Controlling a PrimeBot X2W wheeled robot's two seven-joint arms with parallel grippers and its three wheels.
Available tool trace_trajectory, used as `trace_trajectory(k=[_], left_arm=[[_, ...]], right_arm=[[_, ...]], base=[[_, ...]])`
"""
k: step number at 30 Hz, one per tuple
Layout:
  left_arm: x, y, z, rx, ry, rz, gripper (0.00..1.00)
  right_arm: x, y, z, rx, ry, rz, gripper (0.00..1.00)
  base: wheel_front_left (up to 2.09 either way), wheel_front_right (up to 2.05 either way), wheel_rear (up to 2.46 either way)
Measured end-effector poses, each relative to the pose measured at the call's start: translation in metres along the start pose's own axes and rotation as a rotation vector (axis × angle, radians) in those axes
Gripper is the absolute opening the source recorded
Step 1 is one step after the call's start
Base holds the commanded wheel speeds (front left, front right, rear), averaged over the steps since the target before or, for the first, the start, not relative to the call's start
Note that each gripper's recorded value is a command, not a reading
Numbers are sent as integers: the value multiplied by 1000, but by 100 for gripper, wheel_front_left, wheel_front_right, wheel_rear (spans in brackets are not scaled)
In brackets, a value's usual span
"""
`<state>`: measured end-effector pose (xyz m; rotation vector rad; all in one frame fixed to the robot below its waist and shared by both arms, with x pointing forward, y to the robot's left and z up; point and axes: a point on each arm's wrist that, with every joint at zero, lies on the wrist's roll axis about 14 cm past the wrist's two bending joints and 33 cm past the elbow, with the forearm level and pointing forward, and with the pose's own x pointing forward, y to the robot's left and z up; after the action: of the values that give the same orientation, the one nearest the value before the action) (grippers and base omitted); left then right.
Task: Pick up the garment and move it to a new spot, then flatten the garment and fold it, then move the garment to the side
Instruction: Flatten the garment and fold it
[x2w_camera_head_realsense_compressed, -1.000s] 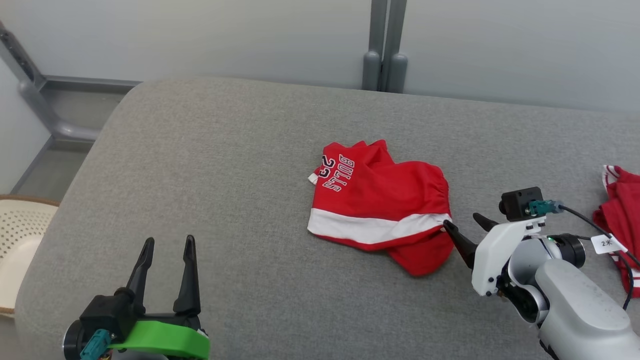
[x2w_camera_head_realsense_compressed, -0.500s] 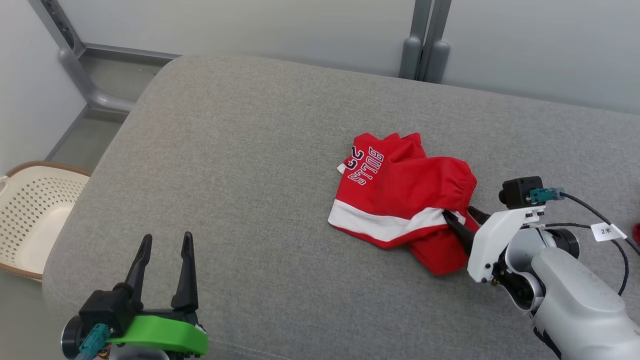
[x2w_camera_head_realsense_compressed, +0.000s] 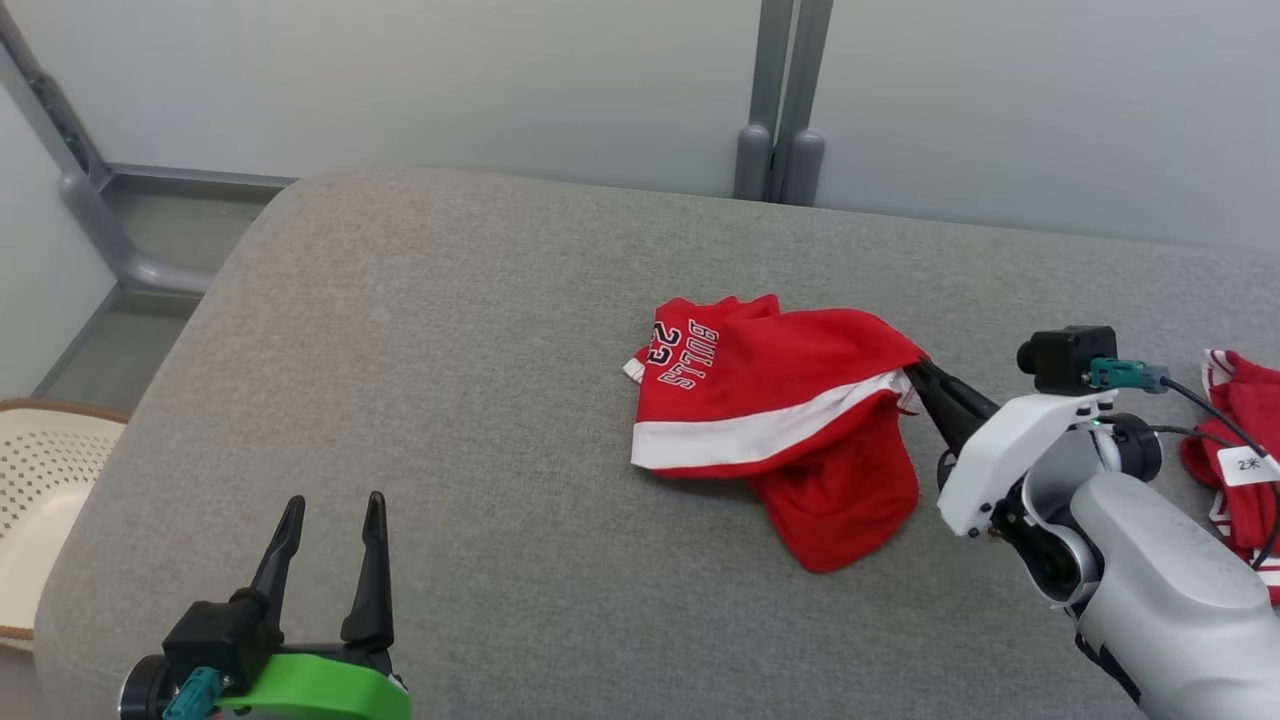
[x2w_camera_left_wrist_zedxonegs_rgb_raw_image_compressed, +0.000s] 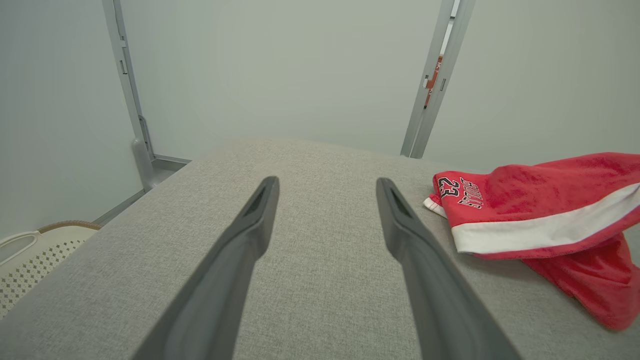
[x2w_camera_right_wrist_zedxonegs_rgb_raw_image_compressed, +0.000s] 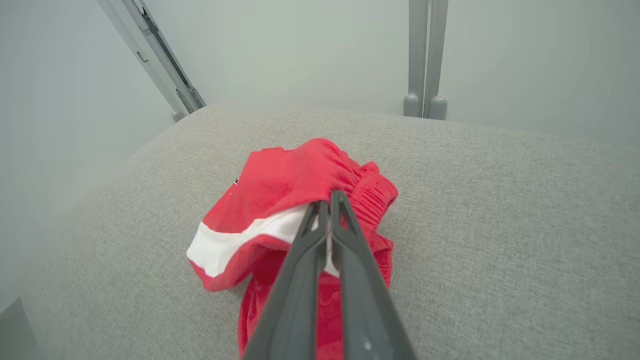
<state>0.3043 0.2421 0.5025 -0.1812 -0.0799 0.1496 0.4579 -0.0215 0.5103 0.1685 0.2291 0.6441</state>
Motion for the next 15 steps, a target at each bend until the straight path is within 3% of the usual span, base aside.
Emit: trace_trajectory(k=[7,15], left_arm=[[10,-20,-2,1,6,-69,100],[22,-51,-11,-20,31,-157,100]], right_arm=[[-46,-60,26,-50,-69,-148,0],[-127,-118,-46,19,112,-364,0]], base=[[0,0,0],[0,0,0]])
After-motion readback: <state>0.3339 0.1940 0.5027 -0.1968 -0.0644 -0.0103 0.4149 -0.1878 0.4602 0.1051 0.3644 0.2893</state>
